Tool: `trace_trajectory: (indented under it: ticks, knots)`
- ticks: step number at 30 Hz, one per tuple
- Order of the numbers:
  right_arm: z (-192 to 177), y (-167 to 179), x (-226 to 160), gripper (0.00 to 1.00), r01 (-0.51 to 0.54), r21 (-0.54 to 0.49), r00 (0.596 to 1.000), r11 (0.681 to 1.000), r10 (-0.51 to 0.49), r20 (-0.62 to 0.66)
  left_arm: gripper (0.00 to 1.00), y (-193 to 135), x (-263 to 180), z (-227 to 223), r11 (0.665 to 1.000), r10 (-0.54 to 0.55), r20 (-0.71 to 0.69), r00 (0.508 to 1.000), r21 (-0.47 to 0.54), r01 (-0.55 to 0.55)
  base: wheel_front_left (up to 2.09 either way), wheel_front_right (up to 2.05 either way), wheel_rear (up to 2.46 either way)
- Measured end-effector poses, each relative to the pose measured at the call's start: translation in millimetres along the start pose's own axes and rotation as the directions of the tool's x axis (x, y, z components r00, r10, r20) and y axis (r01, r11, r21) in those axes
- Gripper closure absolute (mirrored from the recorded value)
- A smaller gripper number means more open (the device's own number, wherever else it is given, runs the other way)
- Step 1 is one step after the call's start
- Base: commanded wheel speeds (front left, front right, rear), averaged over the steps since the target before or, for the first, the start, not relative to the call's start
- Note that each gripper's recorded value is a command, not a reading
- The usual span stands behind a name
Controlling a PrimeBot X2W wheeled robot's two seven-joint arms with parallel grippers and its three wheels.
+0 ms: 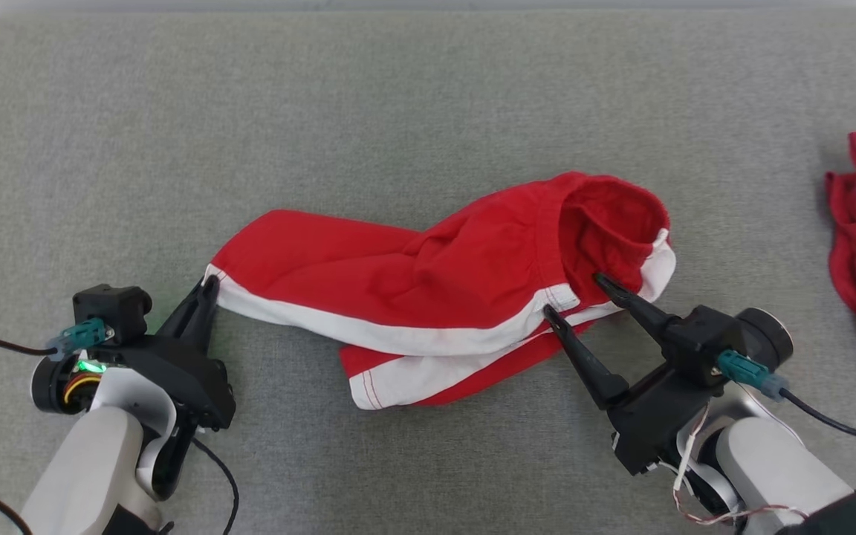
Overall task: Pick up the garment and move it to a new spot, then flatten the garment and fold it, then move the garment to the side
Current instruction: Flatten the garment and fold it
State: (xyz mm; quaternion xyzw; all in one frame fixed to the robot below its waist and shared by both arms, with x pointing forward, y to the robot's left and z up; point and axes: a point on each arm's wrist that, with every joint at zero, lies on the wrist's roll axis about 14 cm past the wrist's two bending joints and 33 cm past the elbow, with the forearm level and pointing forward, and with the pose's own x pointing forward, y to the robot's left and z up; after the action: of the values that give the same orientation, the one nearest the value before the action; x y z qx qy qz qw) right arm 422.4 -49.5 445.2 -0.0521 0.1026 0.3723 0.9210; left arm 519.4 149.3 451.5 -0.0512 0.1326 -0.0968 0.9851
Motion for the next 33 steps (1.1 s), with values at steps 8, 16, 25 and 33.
trace_trajectory:
  ticks: [8,16,25,33]
  knots:
    - [-4.2,1.4,13.9,1.00,-0.049,0.018,0.999,0.999,0.049,0.018,1.00,13.7,0.8,1.7,0.999,0.035,0.037,0.999,-0.004,-0.035,0.00,0.00,0.00]
    - [54.9,-14.3,-2.0,1.00,0.030,0.063,0.971,0.998,-0.044,0.236,1.00,12.7,-12.1,60.4,0.998,0.055,0.248,0.967,-0.015,-0.053,0.00,0.00,0.00]
    - [138.2,-23.9,-36.4,1.00,0.119,0.057,0.871,0.991,-0.132,0.473,1.00,-7.6,-60.0,148.9,0.999,0.047,0.509,0.860,-0.003,-0.052,0.00,0.00,0.00]
    - [191.1,-9.7,-70.2,1.00,0.146,0.022,0.792,0.989,-0.130,0.596,1.00,-40.8,-127.8,224.0,0.998,-0.021,0.704,0.710,0.059,-0.029,0.00,0.00,0.00]
